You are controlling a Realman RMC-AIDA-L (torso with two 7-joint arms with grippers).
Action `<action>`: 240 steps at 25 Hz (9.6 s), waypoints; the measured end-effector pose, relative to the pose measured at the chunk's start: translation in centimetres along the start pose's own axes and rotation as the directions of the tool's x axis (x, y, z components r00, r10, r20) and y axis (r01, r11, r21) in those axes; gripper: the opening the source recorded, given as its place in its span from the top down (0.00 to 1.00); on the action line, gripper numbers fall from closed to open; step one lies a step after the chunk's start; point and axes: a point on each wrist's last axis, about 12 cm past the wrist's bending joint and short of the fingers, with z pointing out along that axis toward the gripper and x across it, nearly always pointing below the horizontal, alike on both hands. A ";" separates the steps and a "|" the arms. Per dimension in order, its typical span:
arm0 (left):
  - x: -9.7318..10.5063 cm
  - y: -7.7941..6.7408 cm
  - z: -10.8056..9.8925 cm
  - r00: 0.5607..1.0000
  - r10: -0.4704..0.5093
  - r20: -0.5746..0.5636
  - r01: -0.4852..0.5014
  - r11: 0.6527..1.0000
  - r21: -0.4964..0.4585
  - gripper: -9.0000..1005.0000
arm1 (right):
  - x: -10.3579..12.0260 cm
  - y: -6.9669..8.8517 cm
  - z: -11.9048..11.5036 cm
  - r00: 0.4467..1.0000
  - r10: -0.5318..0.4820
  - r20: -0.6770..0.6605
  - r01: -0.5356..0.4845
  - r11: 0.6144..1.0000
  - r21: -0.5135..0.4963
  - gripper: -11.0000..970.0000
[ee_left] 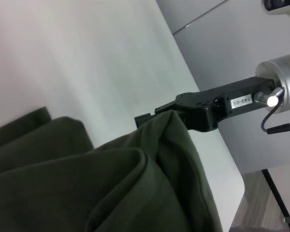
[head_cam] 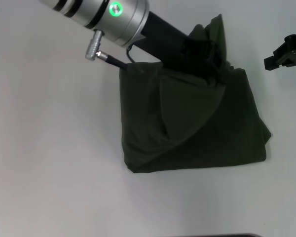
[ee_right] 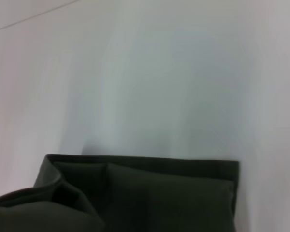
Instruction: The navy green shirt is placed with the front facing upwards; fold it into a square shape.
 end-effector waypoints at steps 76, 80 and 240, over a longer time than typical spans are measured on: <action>-3.7 -2.3 5.2 0.999 0.039 -0.026 -0.042 0.987 -0.154 0.88 | -0.4 -0.6 0.4 0.998 0.043 0.038 -0.045 0.997 0.056 0.95; -3.6 -2.0 5.2 0.999 0.028 -0.018 -0.030 0.992 -0.120 0.88 | -0.5 -0.5 0.5 0.999 0.039 0.037 -0.041 0.998 0.055 0.95; 8.8 9.5 -9.1 0.948 -0.168 0.269 0.107 0.968 0.229 0.30 | 1.5 -1.9 3.0 0.994 0.109 0.014 -0.110 0.993 0.053 0.91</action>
